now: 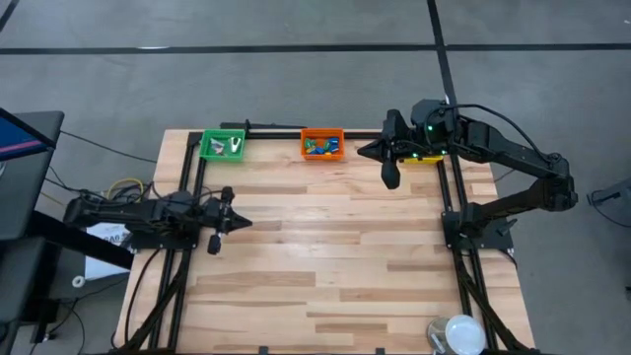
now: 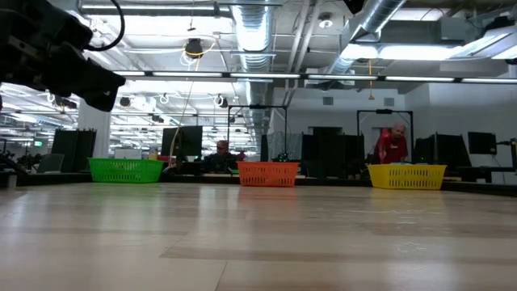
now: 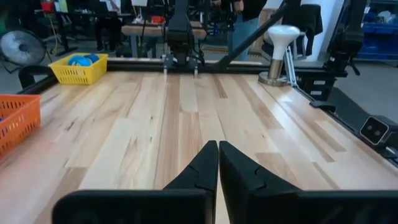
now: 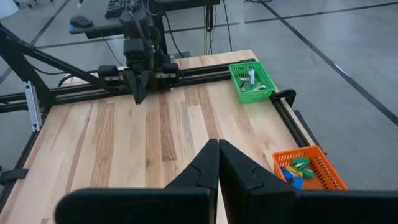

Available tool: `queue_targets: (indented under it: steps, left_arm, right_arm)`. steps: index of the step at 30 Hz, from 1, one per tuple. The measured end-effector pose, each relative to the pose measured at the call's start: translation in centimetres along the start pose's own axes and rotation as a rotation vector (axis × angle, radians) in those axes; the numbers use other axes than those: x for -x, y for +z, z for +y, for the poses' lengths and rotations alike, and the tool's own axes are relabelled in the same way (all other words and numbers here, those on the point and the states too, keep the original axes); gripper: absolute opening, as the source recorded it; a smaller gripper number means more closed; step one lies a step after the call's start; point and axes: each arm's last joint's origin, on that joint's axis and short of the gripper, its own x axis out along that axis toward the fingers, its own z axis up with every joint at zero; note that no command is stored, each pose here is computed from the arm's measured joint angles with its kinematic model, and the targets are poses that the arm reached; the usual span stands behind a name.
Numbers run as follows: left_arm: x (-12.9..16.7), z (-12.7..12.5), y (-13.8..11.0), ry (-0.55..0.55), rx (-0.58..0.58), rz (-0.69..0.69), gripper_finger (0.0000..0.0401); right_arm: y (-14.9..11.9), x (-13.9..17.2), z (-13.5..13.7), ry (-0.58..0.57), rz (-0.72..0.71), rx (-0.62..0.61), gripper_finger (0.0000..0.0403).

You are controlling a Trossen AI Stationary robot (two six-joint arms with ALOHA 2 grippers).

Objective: Pick and place Stapler, Stapler remover, tape
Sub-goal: Return to Home Position

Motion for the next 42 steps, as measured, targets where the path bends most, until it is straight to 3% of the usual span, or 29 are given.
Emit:
queue_targets:
  steps: [29, 42]
  left_arm:
    - [-0.4, 0.0, -0.5, 0.002, 0.002, 0.061, 0.0007]
    - [-0.4, 0.0, -0.5, 0.002, 0.002, 0.057, 0.0008]
  right_arm:
    - [0.1, 0.0, 0.4, 0.017, -0.014, -0.024, 0.0]
    - [3.0, 0.8, 4.4, 0.17, -0.336, 0.109, 0.0]
